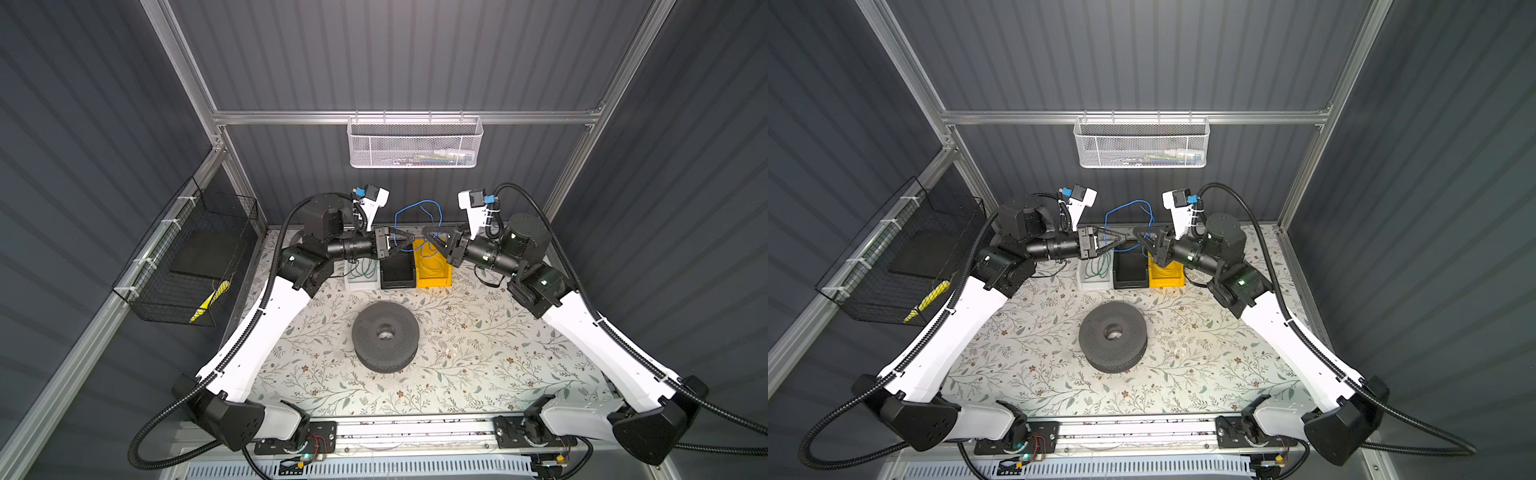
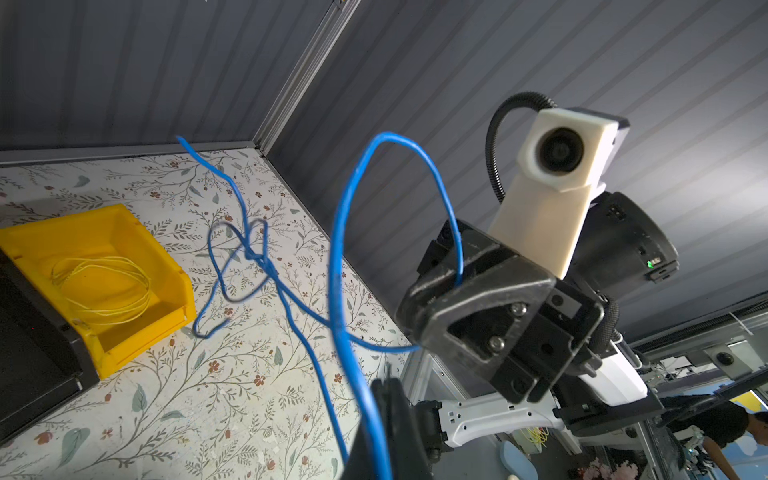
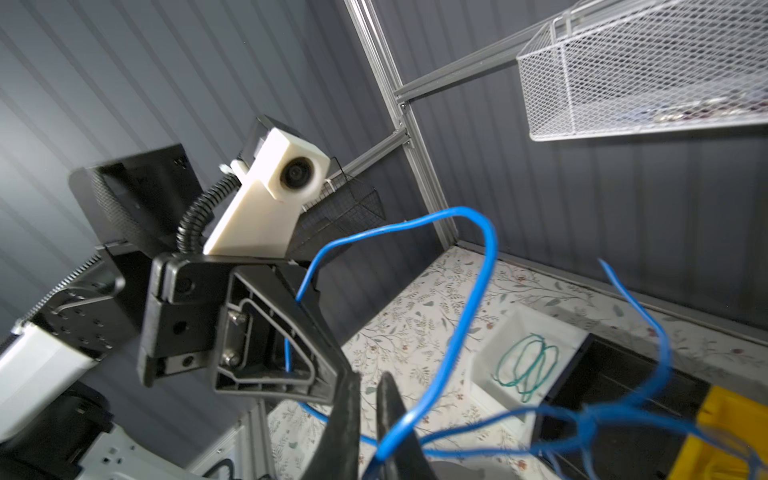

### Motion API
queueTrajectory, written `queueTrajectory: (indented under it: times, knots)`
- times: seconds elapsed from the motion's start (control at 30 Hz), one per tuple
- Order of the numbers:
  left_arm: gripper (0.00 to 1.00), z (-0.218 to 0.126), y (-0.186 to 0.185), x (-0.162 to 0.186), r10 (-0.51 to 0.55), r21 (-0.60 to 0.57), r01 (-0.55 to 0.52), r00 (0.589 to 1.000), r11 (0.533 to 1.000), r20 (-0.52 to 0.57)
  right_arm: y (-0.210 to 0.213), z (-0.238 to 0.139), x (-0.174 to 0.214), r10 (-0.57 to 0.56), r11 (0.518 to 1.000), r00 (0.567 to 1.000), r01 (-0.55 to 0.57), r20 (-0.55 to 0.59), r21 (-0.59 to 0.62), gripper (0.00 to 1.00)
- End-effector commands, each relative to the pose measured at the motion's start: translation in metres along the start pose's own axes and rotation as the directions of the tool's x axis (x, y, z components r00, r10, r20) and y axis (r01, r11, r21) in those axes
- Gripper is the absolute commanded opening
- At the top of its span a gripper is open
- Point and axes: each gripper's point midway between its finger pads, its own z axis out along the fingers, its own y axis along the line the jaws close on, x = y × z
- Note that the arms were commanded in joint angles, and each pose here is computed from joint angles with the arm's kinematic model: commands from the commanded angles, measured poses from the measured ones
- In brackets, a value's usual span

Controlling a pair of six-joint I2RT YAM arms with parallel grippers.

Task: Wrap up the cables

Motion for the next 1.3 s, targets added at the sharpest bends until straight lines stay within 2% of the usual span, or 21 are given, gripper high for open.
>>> queueTrajectory:
  times: [0.0, 0.07, 0.13, 0.2, 0.27, 0.37, 0.5, 0.57, 0.67, 0.87, 0.93, 1.0, 1.03, 1.1, 1.13, 1.17, 1.23, 1.27]
  knots:
    - [0.00, -0.013, -0.011, 0.004, 0.063, -0.021, -0.063, 0.998, 0.998, -0.008, -0.008, -0.022, -0.020, -0.044, 0.994, 0.999, 0.040, 0.032, 0.103, 0.00]
    - [0.00, -0.019, -0.004, 0.003, 0.094, -0.093, -0.094, 0.996, 0.991, -0.010, -0.025, -0.039, -0.024, -0.074, 0.968, 0.997, 0.067, 0.022, 0.241, 0.00]
    - [0.00, -0.024, 0.003, 0.003, 0.124, -0.159, -0.125, 0.992, 0.979, -0.018, -0.041, -0.060, -0.026, -0.125, 0.914, 0.992, 0.120, -0.012, 0.388, 0.00]
    - [0.00, -0.029, 0.011, 0.002, 0.151, -0.219, -0.153, 0.988, 0.964, -0.027, -0.061, -0.084, -0.029, -0.165, 0.826, 0.985, 0.163, -0.046, 0.540, 0.00]
    - [0.00, -0.034, 0.022, 0.001, 0.169, -0.291, -0.172, 0.985, 0.941, -0.037, -0.078, -0.110, -0.034, -0.203, 0.715, 0.976, 0.204, -0.081, 0.668, 0.00]
    - [0.00, -0.046, 0.039, -0.003, 0.196, -0.414, -0.192, 0.980, 0.890, -0.034, -0.091, -0.144, -0.043, -0.242, 0.569, 0.965, 0.227, -0.103, 0.790, 0.00]
    - [0.00, -0.061, 0.060, -0.006, 0.216, -0.545, -0.207, 0.975, 0.812, -0.049, -0.106, -0.169, -0.045, -0.268, 0.416, 0.950, 0.266, -0.163, 0.870, 0.00]
    - [0.00, -0.073, 0.075, -0.008, 0.214, -0.636, -0.195, 0.976, 0.746, -0.047, -0.112, -0.177, -0.044, -0.274, 0.351, 0.940, 0.295, -0.204, 0.889, 0.00]
    - [0.00, -0.094, 0.094, -0.012, 0.220, -0.749, -0.175, 0.975, 0.639, -0.040, -0.117, -0.187, -0.045, -0.282, 0.280, 0.928, 0.321, -0.242, 0.905, 0.00]
    - [0.00, -0.123, 0.117, -0.015, 0.223, -0.876, -0.142, 0.974, 0.462, -0.041, -0.120, -0.206, -0.051, -0.304, 0.147, 0.894, 0.385, -0.329, 0.911, 0.00]
    - [0.00, -0.128, 0.120, -0.018, 0.233, -0.891, -0.138, 0.972, 0.433, -0.037, -0.121, -0.207, -0.052, -0.301, 0.129, 0.884, 0.410, -0.358, 0.903, 0.00]
    - [0.00, -0.128, 0.119, -0.022, 0.255, -0.891, -0.141, 0.966, 0.432, -0.029, -0.117, -0.200, -0.048, -0.301, 0.165, 0.873, 0.443, -0.383, 0.881, 0.00]
    - [0.00, -0.129, 0.118, -0.025, 0.269, -0.893, -0.139, 0.963, 0.428, -0.020, -0.114, -0.194, -0.045, -0.297, 0.203, 0.874, 0.452, -0.385, 0.869, 0.00]
    - [0.00, -0.133, 0.119, -0.032, 0.293, -0.907, -0.131, 0.956, 0.400, -0.009, -0.101, -0.175, -0.035, -0.282, 0.373, 0.886, 0.456, -0.369, 0.808, 0.00]
    - [0.00, -0.134, 0.120, -0.034, 0.302, -0.913, -0.129, 0.953, 0.387, -0.007, -0.088, -0.162, -0.027, -0.282, 0.487, 0.889, 0.456, -0.360, 0.745, 0.00]
    - [0.00, -0.135, 0.121, -0.037, 0.312, -0.917, -0.133, 0.950, 0.376, -0.010, -0.075, -0.152, -0.021, -0.265, 0.579, 0.901, 0.434, -0.345, 0.690, 0.00]
    - [0.00, -0.135, 0.124, -0.041, 0.325, -0.927, -0.140, 0.945, 0.349, -0.020, -0.051, -0.139, -0.008, -0.206, 0.733, 0.914, 0.381, -0.350, 0.564, 0.00]
    - [0.00, -0.135, 0.126, -0.042, 0.329, -0.930, -0.143, 0.944, 0.338, -0.026, -0.038, -0.134, -0.003, -0.173, 0.794, 0.920, 0.341, -0.350, 0.503, 0.00]
